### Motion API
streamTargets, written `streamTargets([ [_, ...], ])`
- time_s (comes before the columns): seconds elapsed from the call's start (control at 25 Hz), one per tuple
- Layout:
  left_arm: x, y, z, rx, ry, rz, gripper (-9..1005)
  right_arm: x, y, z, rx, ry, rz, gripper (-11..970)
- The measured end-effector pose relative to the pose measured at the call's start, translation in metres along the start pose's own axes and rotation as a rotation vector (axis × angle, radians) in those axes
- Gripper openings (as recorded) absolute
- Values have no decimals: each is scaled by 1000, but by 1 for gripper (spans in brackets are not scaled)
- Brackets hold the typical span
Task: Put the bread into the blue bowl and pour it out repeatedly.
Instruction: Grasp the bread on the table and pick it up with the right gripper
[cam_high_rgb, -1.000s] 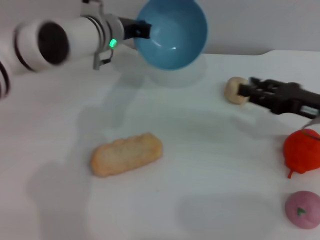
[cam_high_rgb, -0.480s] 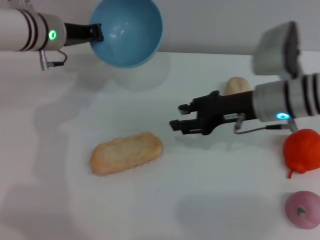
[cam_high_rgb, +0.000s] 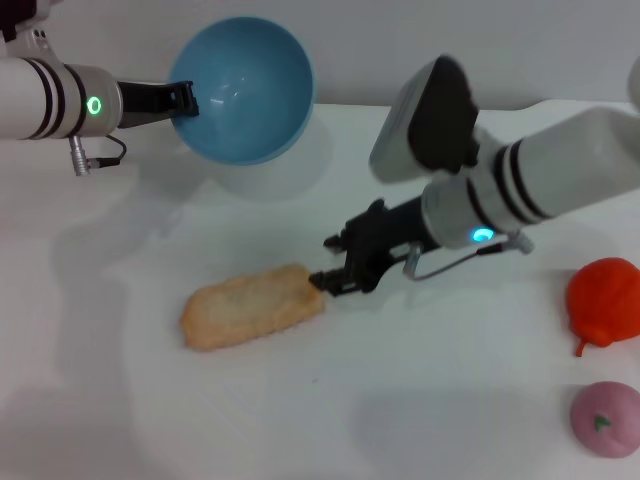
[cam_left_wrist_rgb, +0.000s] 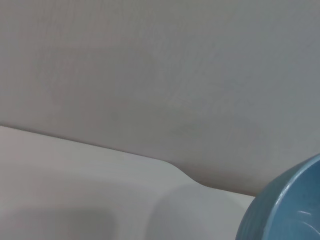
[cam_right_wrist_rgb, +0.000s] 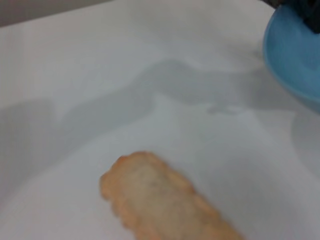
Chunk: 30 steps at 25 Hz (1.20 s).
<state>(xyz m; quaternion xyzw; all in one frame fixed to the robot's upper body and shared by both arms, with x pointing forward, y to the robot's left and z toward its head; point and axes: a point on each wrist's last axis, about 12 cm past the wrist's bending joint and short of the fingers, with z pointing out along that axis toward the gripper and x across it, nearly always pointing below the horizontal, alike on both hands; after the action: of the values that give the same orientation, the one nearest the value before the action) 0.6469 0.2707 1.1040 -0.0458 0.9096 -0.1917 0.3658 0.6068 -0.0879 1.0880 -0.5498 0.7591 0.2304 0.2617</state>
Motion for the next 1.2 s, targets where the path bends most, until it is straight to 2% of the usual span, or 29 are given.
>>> streamTargets([
  [0.24,0,-1,1,-1,-10,2,-1,6,22,19,-27,19,-34,445],
  [0.44,-4,-4,2,2,-23,13,-1,11,37,33,0,51,-131,441],
  [0.92,-3,-6,2,5,-26,12,-1,16,42,45,113,45,-223,432],
  [1.2,-4,-6,3,3,-31,12,0,17,40,46,138,33,-223,426],
])
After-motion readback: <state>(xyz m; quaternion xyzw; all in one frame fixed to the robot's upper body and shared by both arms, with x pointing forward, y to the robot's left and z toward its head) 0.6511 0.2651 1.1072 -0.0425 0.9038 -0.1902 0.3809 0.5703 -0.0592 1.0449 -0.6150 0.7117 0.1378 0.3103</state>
